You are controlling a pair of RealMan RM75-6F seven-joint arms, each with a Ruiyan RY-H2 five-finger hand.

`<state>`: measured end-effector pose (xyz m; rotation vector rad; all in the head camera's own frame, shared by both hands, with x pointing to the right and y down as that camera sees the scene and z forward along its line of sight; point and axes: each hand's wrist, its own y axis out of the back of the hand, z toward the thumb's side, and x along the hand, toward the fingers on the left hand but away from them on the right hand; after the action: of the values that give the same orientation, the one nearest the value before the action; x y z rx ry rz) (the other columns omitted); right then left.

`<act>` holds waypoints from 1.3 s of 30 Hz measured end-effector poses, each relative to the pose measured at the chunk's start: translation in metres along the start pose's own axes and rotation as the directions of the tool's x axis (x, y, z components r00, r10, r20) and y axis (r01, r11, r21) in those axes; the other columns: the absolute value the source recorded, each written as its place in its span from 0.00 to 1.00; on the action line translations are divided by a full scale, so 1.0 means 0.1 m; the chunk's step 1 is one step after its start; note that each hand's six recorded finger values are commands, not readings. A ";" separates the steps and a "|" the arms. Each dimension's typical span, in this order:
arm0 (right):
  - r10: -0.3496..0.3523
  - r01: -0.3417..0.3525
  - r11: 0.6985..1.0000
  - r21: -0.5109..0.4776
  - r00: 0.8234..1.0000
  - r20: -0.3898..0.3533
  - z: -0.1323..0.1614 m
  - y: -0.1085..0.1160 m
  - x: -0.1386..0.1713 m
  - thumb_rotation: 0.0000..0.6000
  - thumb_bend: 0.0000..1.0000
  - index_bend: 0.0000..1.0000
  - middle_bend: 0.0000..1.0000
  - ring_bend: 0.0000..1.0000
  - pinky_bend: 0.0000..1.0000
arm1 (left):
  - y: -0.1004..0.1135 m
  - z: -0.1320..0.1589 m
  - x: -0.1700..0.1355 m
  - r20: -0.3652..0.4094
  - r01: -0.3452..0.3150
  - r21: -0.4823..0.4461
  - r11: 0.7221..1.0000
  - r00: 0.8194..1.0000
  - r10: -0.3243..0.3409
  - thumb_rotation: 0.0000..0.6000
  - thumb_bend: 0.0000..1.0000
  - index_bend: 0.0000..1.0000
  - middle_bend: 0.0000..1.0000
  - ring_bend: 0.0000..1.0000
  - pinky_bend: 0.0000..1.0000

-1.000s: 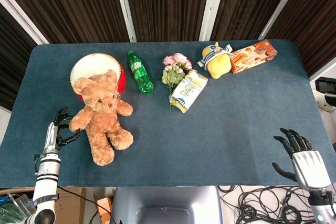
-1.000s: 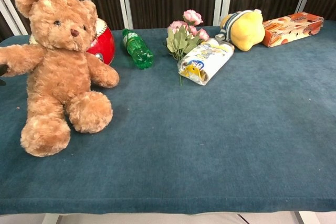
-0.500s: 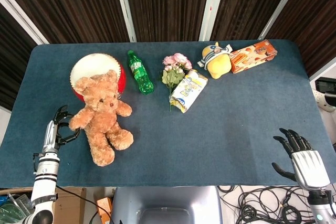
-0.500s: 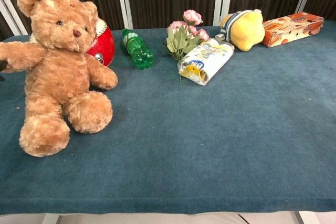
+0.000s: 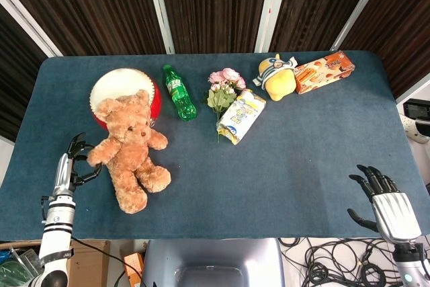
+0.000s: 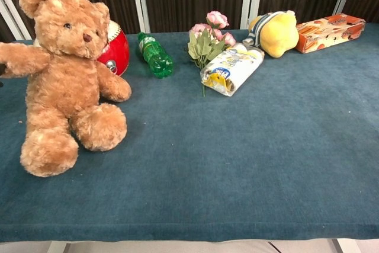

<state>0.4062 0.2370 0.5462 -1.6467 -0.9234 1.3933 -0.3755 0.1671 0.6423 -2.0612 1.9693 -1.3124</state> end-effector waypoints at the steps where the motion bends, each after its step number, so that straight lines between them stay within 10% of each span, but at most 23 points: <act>1: 0.001 -0.001 1.000 0.000 1.000 0.000 0.00 0.00 0.00 1.00 0.12 0.27 0.11 0.08 0.23 | 0.00 -0.03 0.01 -0.009 0.001 0.000 1.000 1.000 -0.001 1.00 0.50 0.60 0.10 0.14 0.39; 17: 0.005 -0.005 1.000 0.002 1.000 0.004 -0.01 -0.01 0.00 1.00 0.12 0.27 0.11 0.08 0.23 | -0.02 -0.04 -0.02 0.006 -0.011 0.027 1.000 1.000 0.011 1.00 0.50 0.59 0.07 0.13 0.39; 31: 0.002 -0.002 1.000 0.006 1.000 0.011 -0.02 -0.01 -0.01 1.00 0.12 0.26 0.11 0.08 0.23 | 0.04 -0.05 -0.13 0.056 0.084 0.148 0.985 0.994 -0.093 1.00 0.37 0.01 0.00 0.02 0.36; 39: -0.032 0.032 0.999 -0.007 0.999 0.023 -0.04 0.04 -0.05 1.00 0.12 0.23 0.11 0.08 0.23 | 0.41 -0.07 -0.34 0.148 -0.011 0.428 0.904 0.987 -0.058 1.00 0.30 0.00 0.00 0.00 0.32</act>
<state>0.4092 0.2303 0.5449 -1.6168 -0.9652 1.3916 -0.4083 0.1899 0.6063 -1.9086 1.4353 -1.3841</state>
